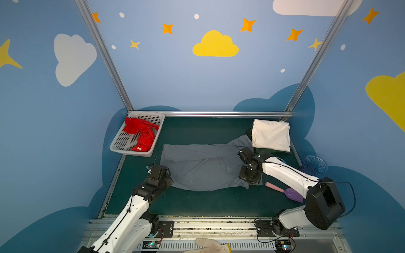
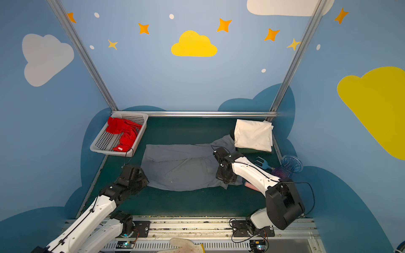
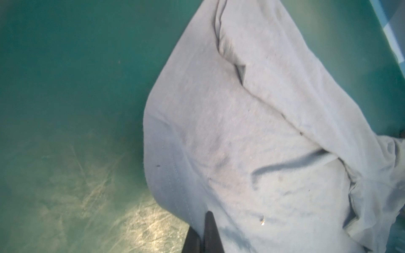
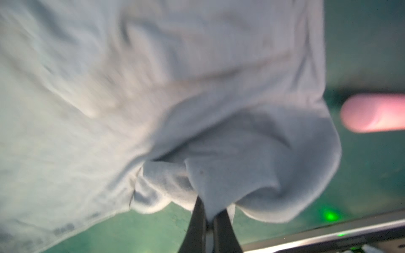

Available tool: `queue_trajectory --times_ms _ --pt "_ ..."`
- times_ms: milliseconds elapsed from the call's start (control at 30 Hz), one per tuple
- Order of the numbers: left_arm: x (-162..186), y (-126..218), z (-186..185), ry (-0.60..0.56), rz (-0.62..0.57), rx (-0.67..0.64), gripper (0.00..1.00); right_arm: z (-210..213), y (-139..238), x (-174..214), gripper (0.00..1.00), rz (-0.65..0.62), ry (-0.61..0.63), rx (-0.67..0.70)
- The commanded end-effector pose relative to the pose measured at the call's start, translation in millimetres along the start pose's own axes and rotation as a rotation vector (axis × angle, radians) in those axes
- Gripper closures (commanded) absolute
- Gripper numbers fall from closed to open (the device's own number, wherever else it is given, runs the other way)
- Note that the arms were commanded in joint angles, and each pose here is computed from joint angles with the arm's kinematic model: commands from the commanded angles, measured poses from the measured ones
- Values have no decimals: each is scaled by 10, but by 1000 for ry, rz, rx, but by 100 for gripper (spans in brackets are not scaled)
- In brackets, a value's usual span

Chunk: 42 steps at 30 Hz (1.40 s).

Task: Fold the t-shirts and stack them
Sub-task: 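Lay the near hem over the far half of the grey shirt with both grippers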

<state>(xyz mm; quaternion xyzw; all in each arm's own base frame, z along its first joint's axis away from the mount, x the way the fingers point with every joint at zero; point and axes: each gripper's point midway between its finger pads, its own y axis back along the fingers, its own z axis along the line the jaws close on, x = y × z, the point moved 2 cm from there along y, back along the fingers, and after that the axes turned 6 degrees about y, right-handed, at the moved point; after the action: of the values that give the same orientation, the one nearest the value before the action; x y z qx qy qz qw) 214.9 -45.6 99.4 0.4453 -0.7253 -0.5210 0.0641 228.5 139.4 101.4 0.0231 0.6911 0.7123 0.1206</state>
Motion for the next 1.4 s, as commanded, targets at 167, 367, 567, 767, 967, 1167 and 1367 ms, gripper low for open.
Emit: queue_trajectory --times_ms 167,367,567,767,967,1167,1367 --pt "-289 -58 -257 -4 -22 -20 96 80 241 -656 100 -90 65 -14" --pt "-492 -196 -340 17 -16 -105 96 111 248 -1128 100 -133 41 -37" --pt "-649 -319 -485 3 -7 -142 96 238 222 -1507 100 -162 50 -59" --pt "-734 -472 -503 3 9 -177 96 398 102 -1756 100 -148 75 -65" --pt "-741 -606 -470 -12 39 -219 96 484 24 -1851 100 -135 94 -71" --pt "-707 -697 -425 -25 74 -253 96 470 -105 -1839 100 -105 99 -46" --pt "-678 -665 -379 -30 87 -267 96 414 -162 -1779 100 -99 91 -31"
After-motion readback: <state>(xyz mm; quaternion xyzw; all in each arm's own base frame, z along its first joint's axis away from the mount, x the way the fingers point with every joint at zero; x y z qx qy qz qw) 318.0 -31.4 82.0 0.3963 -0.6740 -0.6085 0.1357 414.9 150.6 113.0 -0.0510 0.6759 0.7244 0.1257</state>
